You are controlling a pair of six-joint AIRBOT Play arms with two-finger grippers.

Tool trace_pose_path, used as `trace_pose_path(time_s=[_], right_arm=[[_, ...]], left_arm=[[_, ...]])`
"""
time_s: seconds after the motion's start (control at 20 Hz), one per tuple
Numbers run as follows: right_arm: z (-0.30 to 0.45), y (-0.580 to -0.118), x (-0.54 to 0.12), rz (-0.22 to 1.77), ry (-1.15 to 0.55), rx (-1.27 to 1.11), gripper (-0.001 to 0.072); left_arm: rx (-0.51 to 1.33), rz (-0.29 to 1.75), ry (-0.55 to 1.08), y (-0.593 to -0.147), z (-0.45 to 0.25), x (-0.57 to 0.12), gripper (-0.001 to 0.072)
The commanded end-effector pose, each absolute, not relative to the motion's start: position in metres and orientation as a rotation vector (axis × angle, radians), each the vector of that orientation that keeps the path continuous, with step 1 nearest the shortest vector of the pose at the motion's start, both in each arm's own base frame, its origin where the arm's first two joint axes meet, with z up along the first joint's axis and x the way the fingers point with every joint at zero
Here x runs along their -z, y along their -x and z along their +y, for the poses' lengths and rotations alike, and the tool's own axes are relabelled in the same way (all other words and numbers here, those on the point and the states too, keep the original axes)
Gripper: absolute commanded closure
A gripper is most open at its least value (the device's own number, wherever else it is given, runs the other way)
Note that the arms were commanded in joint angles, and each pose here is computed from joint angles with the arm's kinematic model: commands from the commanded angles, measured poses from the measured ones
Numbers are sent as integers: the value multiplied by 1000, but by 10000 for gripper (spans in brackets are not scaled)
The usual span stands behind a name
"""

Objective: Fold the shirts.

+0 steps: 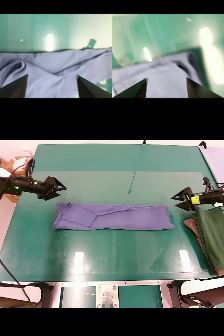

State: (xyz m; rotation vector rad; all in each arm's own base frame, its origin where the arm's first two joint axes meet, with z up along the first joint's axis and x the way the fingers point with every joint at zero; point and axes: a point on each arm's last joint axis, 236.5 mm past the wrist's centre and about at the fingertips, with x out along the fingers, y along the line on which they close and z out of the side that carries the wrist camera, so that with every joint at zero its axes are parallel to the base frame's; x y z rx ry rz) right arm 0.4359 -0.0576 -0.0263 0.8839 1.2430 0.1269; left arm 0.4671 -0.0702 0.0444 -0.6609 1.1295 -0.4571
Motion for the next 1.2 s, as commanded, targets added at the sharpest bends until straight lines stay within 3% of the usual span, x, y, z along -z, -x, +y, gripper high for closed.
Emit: trace_pose_path(time_s=[0.0,0.05,0.1,0.45,0.5,0.65,0.85,1.15], right_arm=[[-74,-396,50,1375,-754,-185,162],[-69,-389,60,1395,-740,-215,163],[-67,-385,71,1412,-735,-231,163],[-24,-388,114,1479,-801,-361,164],[-17,-391,118,1484,-785,-367,218],[-6,-406,117,1453,-738,-370,684],[-4,-418,64,1418,-679,-455,696],[23,-401,-92,1267,-575,-654,696]], left_arm=[[510,1162,650,-457,-70,-59,440],[513,1166,649,-457,-71,-58,672],[514,1165,650,-457,-71,-59,683],[558,1163,609,-458,-105,-59,683],[573,1157,592,-459,-118,-59,683],[626,1118,525,-463,-170,-61,683],[695,1061,423,-461,-252,-51,684],[804,1165,331,-412,-383,41,683]])
